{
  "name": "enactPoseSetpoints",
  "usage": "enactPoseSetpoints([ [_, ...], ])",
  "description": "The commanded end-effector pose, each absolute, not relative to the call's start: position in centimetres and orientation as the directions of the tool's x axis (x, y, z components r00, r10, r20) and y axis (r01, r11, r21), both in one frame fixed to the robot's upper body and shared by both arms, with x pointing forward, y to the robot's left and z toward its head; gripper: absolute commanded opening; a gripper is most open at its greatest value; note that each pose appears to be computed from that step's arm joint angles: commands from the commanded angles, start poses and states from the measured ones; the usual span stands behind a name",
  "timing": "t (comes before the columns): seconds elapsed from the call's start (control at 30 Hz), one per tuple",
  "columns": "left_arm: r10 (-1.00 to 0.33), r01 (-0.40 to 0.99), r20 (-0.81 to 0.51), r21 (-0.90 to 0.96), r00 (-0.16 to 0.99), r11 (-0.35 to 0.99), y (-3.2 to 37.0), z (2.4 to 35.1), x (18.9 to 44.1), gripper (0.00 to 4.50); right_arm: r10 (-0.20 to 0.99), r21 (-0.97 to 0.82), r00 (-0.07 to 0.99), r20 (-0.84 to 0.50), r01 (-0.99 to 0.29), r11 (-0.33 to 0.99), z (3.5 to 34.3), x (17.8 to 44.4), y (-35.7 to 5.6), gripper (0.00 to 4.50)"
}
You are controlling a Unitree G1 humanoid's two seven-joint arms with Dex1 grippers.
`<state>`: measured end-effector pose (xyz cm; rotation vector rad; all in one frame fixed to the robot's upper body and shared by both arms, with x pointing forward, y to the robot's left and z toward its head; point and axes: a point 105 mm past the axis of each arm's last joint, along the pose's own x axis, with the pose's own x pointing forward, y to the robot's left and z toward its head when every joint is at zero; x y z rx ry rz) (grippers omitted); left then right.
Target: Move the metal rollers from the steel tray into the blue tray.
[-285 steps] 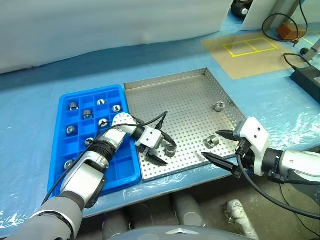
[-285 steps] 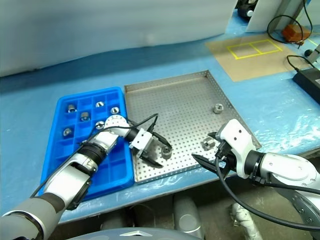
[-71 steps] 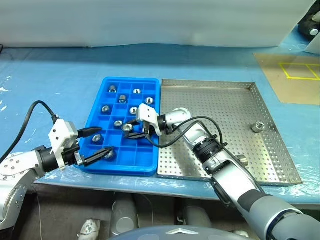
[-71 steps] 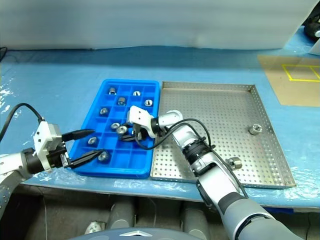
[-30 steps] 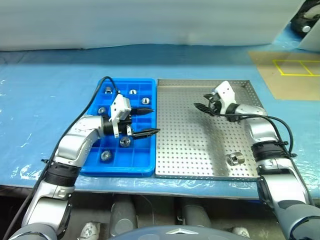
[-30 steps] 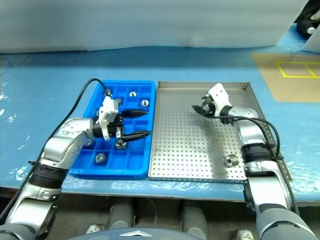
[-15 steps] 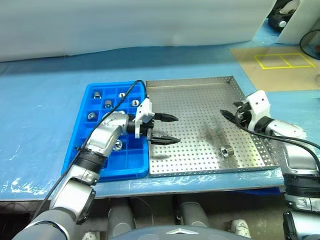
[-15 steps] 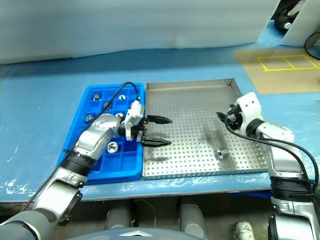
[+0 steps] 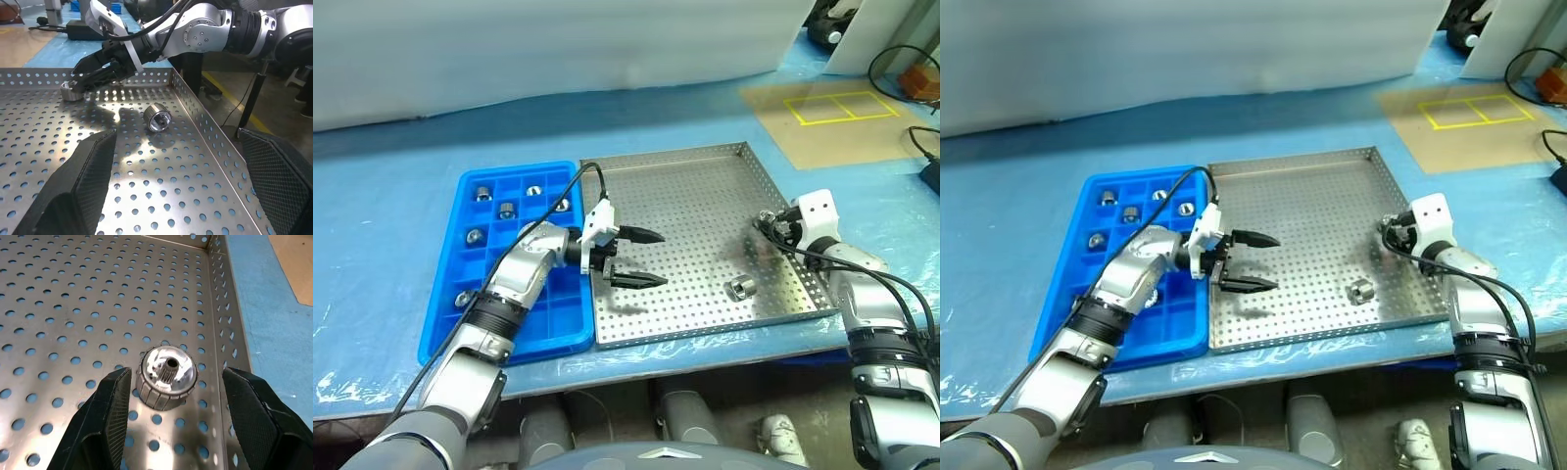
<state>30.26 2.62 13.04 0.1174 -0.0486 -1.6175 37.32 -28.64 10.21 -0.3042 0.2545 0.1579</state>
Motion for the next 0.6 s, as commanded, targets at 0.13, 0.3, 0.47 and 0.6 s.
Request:
enactPoseSetpoints([
  [0.13, -1.0, 0.991, -0.027, 0.136, -0.013, -0.017, 3.3, 13.9, 29.9, 4.2, 0.082, -0.31, 0.96, -0.266, -0.166, 0.936, 9.8, 38.1, -29.5, 3.05],
  [0.3, -1.0, 0.991, -0.031, 0.132, -0.003, -0.007, 3.4, 13.6, 29.6, 4.2, 0.038, -0.311, 0.948, -0.316, -0.142, 0.94, 7.8, 37.7, -30.6, 3.05],
  [0.47, -0.999, 0.991, -0.038, 0.135, -0.003, -0.008, 3.4, 13.6, 29.6, 4.2, 0.013, -0.312, 0.944, -0.33, -0.123, 0.942, 7.0, 37.6, -31.0, 3.05],
  [0.6, -0.999, 0.99, -0.036, 0.141, -0.001, -0.006, 3.3, 13.6, 29.5, 4.2, -0.021, -0.313, 0.938, -0.346, -0.095, 0.945, 6.4, 37.1, -31.9, 3.05],
])
